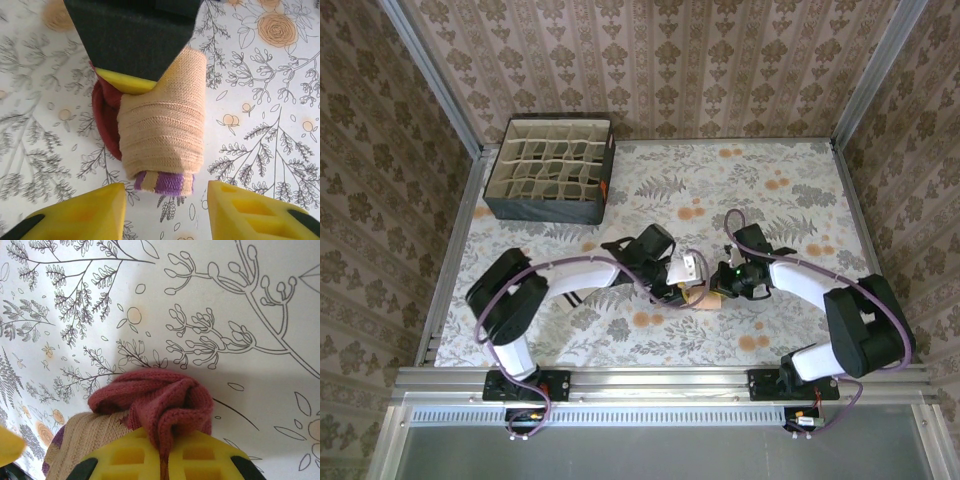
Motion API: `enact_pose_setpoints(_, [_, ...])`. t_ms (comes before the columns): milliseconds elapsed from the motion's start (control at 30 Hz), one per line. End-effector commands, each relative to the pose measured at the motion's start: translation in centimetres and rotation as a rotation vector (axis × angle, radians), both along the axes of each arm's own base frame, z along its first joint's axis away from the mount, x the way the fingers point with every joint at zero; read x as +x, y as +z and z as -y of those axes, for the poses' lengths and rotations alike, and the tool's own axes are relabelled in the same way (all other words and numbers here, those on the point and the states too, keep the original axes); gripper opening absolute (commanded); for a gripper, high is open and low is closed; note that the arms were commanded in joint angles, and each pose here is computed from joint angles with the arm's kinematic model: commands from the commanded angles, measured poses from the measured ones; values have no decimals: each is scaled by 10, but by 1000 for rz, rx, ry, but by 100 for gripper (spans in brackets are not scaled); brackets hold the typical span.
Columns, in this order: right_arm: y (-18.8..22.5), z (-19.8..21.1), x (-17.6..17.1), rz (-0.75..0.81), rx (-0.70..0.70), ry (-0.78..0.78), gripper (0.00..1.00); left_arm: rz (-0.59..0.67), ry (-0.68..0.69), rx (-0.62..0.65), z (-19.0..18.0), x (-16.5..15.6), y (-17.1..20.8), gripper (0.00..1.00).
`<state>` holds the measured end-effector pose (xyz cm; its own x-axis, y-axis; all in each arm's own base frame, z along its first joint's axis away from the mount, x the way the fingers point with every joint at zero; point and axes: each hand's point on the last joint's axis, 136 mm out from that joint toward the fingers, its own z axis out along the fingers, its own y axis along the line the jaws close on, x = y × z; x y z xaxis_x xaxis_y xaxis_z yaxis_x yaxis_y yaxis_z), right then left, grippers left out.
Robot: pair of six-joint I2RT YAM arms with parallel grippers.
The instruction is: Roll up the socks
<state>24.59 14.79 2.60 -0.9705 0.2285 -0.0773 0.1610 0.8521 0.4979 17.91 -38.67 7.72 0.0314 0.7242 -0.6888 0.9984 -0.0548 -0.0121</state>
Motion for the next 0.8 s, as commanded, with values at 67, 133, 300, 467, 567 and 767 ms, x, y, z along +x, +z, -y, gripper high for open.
enact_pose_setpoints(67, [-30, 20, -27, -141, -131, 26, 0, 364, -103, -122, 16, -3, 24, 52])
enact_pose_setpoints(133, [-30, 19, -26, -146, -130, 29, 0, 400, -124, -116, 20, -6, 21, 52])
enact_pose_setpoints(300, [-30, 16, -24, -152, -125, 38, 0, 405, -148, -70, 29, -6, 4, 53])
enact_pose_setpoints(467, [-29, 15, -22, -155, -122, 46, 0, 405, -170, -13, 33, -5, -17, 55])
enact_pose_setpoints(567, [-30, 14, -21, -166, -109, 48, 0, 402, -189, 8, 30, -9, -27, 55])
enact_pose_setpoints(767, [-26, 9, -12, -142, -79, 55, 4, 335, -185, 77, 23, -15, -38, 24])
